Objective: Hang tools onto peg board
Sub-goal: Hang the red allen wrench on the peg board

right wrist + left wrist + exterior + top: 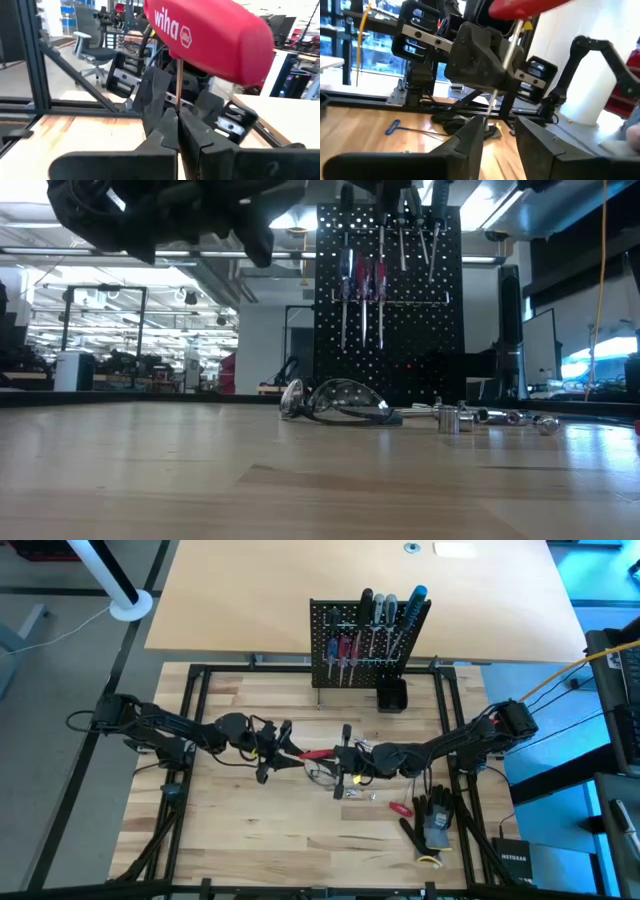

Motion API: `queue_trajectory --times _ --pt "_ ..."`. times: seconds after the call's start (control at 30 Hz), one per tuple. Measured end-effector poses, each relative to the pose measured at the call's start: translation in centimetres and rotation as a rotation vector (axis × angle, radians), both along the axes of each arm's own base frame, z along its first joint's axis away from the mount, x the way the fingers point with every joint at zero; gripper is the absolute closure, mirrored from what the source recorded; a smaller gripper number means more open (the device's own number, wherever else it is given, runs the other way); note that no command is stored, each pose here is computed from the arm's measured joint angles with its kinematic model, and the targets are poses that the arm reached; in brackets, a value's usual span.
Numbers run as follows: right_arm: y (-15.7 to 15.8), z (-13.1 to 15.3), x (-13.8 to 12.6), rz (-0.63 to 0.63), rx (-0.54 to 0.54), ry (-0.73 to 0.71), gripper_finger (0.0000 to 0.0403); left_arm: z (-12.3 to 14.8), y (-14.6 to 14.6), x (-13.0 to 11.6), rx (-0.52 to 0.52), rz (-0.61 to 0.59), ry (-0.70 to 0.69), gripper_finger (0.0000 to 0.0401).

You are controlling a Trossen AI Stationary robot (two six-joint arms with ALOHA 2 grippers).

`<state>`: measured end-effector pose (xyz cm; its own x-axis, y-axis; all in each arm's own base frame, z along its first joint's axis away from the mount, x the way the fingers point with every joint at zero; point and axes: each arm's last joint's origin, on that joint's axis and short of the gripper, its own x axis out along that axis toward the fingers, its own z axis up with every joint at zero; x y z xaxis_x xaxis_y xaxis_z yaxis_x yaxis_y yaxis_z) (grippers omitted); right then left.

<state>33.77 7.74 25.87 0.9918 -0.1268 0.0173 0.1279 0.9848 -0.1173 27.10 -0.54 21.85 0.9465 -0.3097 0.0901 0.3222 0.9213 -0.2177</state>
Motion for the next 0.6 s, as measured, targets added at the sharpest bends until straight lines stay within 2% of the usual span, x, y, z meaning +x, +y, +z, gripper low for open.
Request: queue_trajectory --times 0.1,0.2,0.3,0.43,0.6 --pt "0.27 0.37 -0.39 -0.023 -0.001 0.005 0.0401 0.46 -0.01 -0.5 0.047 0.008 0.014 0.0315" --pt "0.25 0.32 -0.4 -0.03 0.014 0.009 0.0401 0.75 -0.03 -0.82 0.094 0.071 0.022 0.0331" --pt "0.19 0.13 -0.33 -0.033 0.042 0.015 0.0401 0.53 -0.36 -0.77 0.124 0.126 0.037 0.0356" --pt "0.19 0.1 -0.29 -0.04 0.043 0.012 0.0401 0.38 -0.92 -0.7 0.166 0.13 0.031 0.0394" --pt "0.19 0.09 -0.29 -0.04 0.05 0.011 0.0402 0.4 -0.87 -0.68 0.165 0.164 0.033 0.0394"
